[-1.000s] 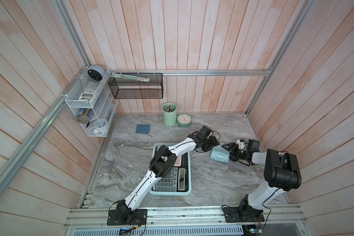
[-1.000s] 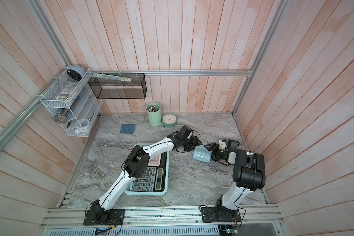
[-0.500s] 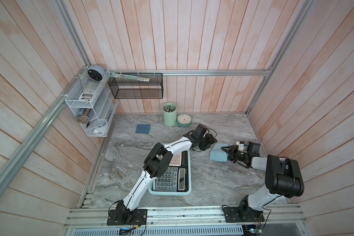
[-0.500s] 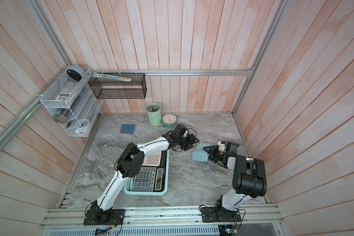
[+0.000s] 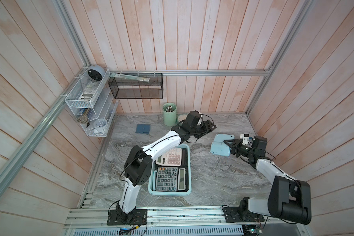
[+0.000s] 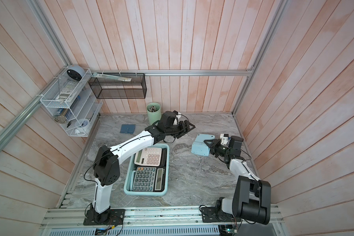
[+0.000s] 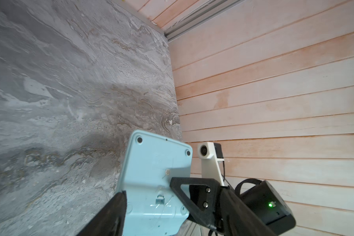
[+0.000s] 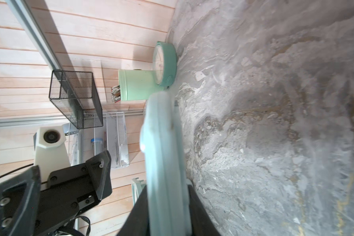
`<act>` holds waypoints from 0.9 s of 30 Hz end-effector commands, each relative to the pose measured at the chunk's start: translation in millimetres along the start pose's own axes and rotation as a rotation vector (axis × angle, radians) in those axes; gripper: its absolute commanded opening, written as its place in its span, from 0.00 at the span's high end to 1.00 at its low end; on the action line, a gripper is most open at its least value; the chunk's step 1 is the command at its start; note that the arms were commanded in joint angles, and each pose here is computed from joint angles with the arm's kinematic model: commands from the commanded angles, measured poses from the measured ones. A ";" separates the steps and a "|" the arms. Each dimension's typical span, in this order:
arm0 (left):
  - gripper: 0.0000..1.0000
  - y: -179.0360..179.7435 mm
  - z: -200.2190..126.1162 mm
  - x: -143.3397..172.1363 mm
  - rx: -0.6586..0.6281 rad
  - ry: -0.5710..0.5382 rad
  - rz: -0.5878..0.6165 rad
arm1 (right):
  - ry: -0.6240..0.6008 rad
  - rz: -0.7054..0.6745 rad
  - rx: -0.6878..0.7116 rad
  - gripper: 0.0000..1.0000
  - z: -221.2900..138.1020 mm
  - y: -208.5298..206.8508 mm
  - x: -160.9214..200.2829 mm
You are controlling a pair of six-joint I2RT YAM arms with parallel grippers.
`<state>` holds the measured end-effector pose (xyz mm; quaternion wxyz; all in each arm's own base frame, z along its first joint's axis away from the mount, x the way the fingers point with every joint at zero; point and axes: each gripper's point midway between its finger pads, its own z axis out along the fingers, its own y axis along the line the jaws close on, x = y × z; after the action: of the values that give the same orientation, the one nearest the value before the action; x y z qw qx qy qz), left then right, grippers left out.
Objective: Put the calculator in the storage box
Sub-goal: Pick up the calculator from the center of the board.
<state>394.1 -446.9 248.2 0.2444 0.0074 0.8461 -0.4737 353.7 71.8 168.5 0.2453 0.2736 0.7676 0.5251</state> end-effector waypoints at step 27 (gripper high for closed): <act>0.00 15.6 -204.5 77.0 -0.393 -0.127 1.112 | 0.286 0.409 0.196 1.00 48.3 153.3 112.1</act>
<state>250.3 -292.1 298.0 0.4890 0.3332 0.7891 -0.1652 331.3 216.7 271.0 0.0118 0.3560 0.7755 0.5213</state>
